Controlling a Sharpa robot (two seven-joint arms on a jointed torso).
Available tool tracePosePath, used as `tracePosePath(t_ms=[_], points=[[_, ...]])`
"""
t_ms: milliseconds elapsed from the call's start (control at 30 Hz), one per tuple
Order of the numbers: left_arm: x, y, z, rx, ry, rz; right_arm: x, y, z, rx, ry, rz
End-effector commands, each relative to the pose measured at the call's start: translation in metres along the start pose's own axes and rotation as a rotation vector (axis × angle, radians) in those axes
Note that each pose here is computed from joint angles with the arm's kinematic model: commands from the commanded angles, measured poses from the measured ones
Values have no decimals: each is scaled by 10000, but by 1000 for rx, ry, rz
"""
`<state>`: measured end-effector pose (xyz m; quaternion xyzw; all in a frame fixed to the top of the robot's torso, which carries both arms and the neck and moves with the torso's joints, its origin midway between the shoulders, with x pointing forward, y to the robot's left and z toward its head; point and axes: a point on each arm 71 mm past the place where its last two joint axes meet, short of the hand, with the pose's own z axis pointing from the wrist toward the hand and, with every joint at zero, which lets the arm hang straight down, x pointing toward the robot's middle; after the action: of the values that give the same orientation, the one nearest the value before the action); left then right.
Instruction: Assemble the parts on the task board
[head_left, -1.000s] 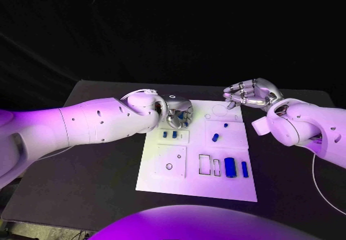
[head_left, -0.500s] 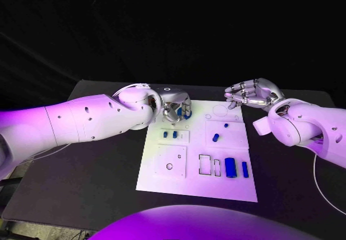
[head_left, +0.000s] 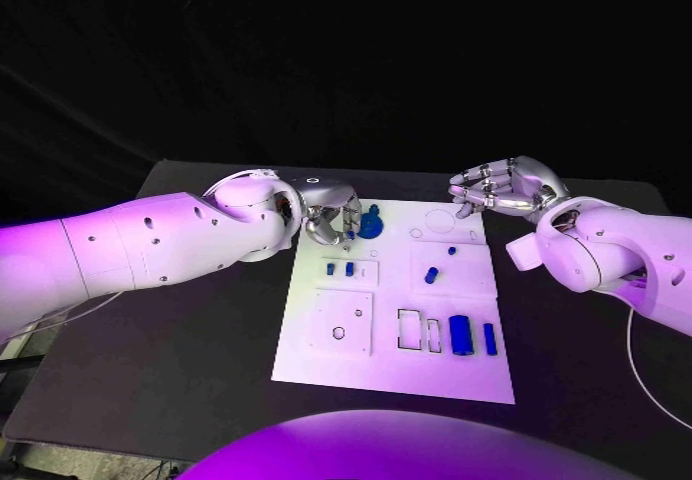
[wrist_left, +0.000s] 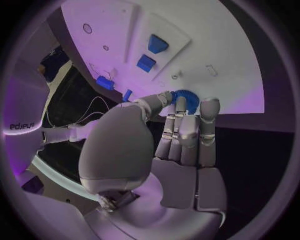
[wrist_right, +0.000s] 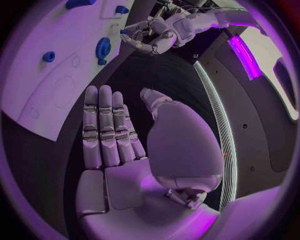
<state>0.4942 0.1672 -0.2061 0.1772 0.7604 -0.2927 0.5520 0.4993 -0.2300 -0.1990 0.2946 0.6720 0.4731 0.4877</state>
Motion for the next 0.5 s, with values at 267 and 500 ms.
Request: tracePosePath(t_ms=[267,500], points=[[72,51,-42,-22,49,-21,14,11,3,-13,9,-4],[90,55,-53,-22,56,-25,15,11,3,-13,9,-3]])
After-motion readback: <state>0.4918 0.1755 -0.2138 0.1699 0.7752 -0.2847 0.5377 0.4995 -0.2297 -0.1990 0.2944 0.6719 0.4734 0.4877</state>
